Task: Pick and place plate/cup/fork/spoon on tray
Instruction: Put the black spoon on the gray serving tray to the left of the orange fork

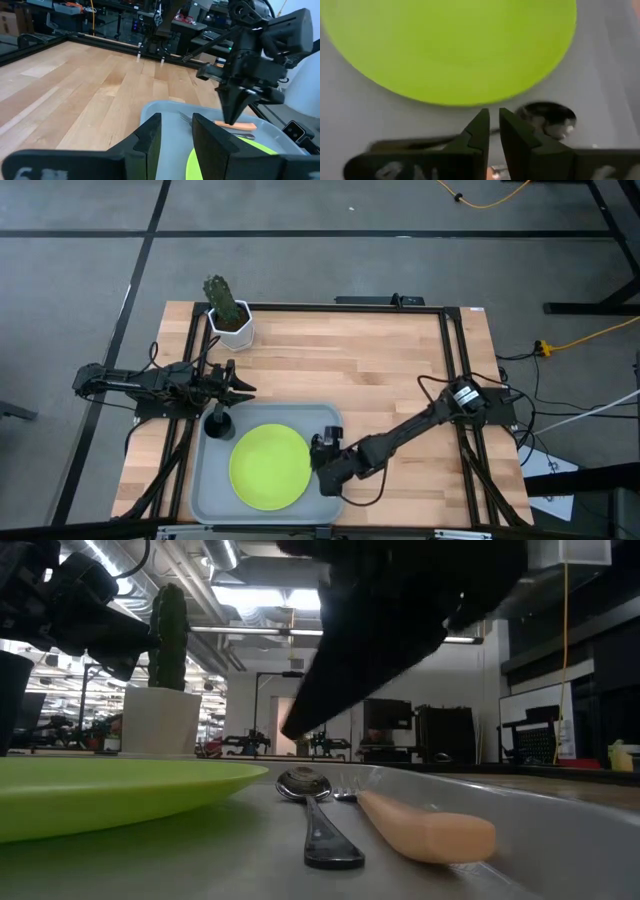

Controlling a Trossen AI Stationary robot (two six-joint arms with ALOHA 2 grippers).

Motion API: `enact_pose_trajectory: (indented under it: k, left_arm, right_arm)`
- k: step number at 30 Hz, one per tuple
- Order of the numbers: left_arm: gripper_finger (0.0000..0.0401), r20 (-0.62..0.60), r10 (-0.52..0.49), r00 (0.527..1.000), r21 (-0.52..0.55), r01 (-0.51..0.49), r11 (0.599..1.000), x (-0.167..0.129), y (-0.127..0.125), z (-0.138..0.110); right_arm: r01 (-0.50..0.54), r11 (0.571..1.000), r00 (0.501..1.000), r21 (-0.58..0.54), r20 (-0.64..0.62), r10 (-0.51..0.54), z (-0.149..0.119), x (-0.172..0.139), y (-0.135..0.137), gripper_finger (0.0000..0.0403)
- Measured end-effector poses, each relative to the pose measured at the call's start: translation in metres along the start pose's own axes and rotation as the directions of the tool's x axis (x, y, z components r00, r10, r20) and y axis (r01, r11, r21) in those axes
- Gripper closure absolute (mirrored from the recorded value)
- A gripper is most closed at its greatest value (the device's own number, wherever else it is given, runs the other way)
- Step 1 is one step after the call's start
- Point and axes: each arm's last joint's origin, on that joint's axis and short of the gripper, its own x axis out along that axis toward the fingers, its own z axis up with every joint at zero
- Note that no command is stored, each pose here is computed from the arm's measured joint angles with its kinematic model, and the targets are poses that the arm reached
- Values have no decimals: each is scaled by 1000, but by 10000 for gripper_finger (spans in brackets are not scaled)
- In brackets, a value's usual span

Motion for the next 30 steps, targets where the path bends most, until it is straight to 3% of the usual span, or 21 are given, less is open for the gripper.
enact_pose_trajectory:
  k: [11, 21, 26, 30]
  left_arm:
    - [299, 0, 0, 1000, 0, 0, 1000, 0, 0, 0]
    - [299, 0, 0, 1000, 0, 0, 1000, 0, 0, 0]
    - [299, 0, 0, 1000, 0, 0, 1000, 0, 0, 0]
    - [299, 0, -1, 1000, 0, 1, 1000, 0, 0, 0]
  right_arm:
    - [56, 998, 997, 38, -61, -54, 2, 9, -25, 354]
    - [80, 997, 995, -16, -60, -81, 9, 18, -46, 354]
    - [75, 996, 997, 48, 31, -76, 24, 23, -58, 354]
    - [77, 997, 994, 32, 70, -79, 39, 30, -62, 354]
